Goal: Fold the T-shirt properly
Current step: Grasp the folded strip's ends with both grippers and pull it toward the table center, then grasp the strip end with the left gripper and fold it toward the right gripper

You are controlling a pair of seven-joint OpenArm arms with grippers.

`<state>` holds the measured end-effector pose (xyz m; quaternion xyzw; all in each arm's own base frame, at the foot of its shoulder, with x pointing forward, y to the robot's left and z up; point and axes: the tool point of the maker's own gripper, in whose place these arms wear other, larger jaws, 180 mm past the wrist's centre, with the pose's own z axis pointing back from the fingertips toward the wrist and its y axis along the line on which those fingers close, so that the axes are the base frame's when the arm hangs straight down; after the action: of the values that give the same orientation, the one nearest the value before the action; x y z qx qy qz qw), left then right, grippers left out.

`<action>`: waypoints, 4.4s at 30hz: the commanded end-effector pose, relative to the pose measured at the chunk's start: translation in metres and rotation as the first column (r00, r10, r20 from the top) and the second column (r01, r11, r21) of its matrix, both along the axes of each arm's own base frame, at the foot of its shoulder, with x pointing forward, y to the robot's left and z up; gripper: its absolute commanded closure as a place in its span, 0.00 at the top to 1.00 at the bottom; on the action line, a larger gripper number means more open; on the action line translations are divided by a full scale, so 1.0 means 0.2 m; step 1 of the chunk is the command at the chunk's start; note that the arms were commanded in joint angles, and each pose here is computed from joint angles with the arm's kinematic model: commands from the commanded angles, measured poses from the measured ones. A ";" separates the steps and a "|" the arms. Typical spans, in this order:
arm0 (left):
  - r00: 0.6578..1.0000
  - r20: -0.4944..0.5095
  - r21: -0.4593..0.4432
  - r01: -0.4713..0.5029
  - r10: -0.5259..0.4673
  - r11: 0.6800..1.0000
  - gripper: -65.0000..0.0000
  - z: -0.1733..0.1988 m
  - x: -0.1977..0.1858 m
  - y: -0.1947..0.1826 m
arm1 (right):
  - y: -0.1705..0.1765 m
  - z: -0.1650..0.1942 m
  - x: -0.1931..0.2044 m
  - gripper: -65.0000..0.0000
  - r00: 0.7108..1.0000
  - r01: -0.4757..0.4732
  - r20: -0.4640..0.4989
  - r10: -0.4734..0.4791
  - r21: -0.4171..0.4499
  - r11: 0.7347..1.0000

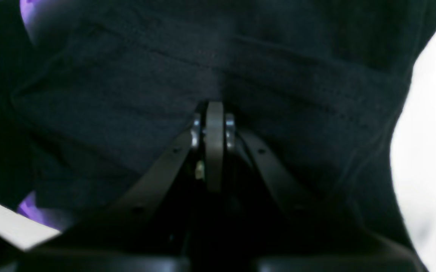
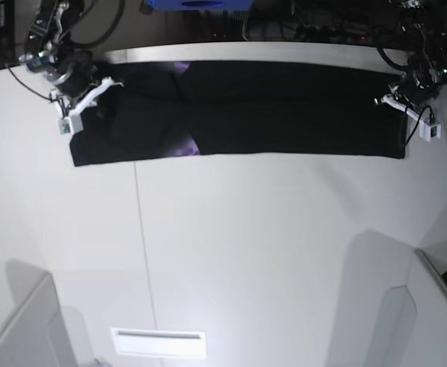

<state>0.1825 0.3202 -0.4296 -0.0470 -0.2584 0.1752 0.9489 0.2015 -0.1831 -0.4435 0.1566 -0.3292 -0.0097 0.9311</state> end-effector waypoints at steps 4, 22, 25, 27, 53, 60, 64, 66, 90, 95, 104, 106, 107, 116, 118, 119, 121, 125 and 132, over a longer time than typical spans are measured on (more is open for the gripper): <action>0.997 -0.069 0.015 -0.015 0.016 1.000 0.00 -0.05 -0.01 0.04 | -0.03 -0.05 0.08 0.00 0.999 -0.001 -0.041 0.000 -0.030 1.000; 0.993 0.115 0.047 -0.008 0.002 0.999 0.00 0.19 0.34 0.07 | -0.07 0.23 0.44 0.00 0.993 0.017 0.120 -0.002 -0.123 0.992; 0.987 0.160 0.081 0.006 -0.019 0.997 0.00 0.28 0.37 0.07 | -0.05 0.34 0.45 0.00 0.987 0.008 0.157 0.017 -0.155 0.988; 0.980 0.197 0.115 -0.011 -0.012 0.993 0.00 0.36 0.36 0.11 | -0.03 0.42 0.46 0.00 0.983 0.005 0.181 0.027 -0.174 0.985; 0.980 0.201 0.120 -0.019 -0.006 0.993 0.88 0.32 0.21 0.33 | 0.00 0.53 0.35 0.00 0.982 -0.008 0.184 0.052 -0.231 0.973; 0.984 0.175 0.072 0.025 -0.037 0.997 0.88 0.24 0.27 0.24 | 0.00 0.52 0.34 0.00 0.982 -0.009 0.180 0.052 -0.230 0.973; 0.986 0.163 0.044 0.041 -0.047 0.998 0.88 0.19 0.30 0.20 | 0.00 0.52 0.34 0.00 0.982 -0.009 0.180 0.052 -0.230 0.973; 0.987 0.158 0.031 0.036 -0.041 0.999 0.88 0.17 0.30 0.20 | 0.00 0.52 0.34 0.00 0.982 -0.009 0.180 0.052 -0.230 0.973; 0.995 0.077 -0.056 0.072 -0.068 0.996 0.36 0.00 0.30 0.08 | 0.00 0.52 0.34 0.00 0.983 -0.009 0.178 0.052 -0.230 0.973; 0.995 0.074 -0.056 0.072 -0.068 0.996 0.05 -0.01 0.29 0.08 | 0.00 0.51 0.32 0.00 0.984 -0.010 0.172 0.051 -0.229 0.973; 0.992 0.121 -0.032 0.040 -0.036 0.999 0.00 0.03 0.31 0.14 | 0.00 0.49 0.30 0.00 0.986 -0.013 0.160 0.051 -0.229 0.973; 0.989 0.149 -0.019 0.026 -0.023 0.999 0.00 0.06 0.32 0.16 | 0.00 0.49 0.30 0.00 0.986 -0.014 0.159 0.051 -0.229 0.973; 0.988 0.152 -0.017 0.026 -0.023 1.000 0.00 0.06 0.32 0.16 | 0.00 0.49 0.30 0.00 0.986 -0.014 0.159 0.051 -0.229 0.973; 0.975 0.217 0.118 0.032 -0.057 0.993 0.00 0.28 0.31 0.17 | 0.00 0.49 0.30 0.00 0.986 -0.013 0.160 0.051 -0.229 0.973; 0.967 0.239 0.148 0.049 -0.084 0.988 0.00 0.35 0.33 0.13 | 0.00 0.49 0.30 0.00 0.986 -0.013 0.160 0.051 -0.229 0.973; 0.964 0.246 0.151 0.063 -0.099 0.987 0.00 0.36 0.34 0.09 | 0.00 0.49 0.30 0.00 0.986 -0.013 0.162 0.051 -0.229 0.973; 0.960 0.251 0.159 0.082 -0.121 0.984 0.00 0.39 0.34 0.03 | 0.00 0.49 0.30 0.00 0.985 -0.013 0.163 0.051 -0.229 0.973; 0.956 0.249 0.141 0.126 -0.158 0.982 0.00 0.38 0.36 -0.13 | 0.00 0.50 0.31 0.00 0.985 -0.012 0.165 0.051 -0.229 0.973; 0.935 0.267 0.081 0.220 -0.234 0.972 0.00 0.35 0.38 -0.40 | 0.00 0.50 0.31 0.00 0.985 -0.011 0.165 0.050 -0.230 0.973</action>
<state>0.2524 0.2349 -0.3709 -0.0828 -0.3647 0.0568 0.9257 0.2560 -0.1832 -0.3553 0.0535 -0.3817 0.0533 0.9212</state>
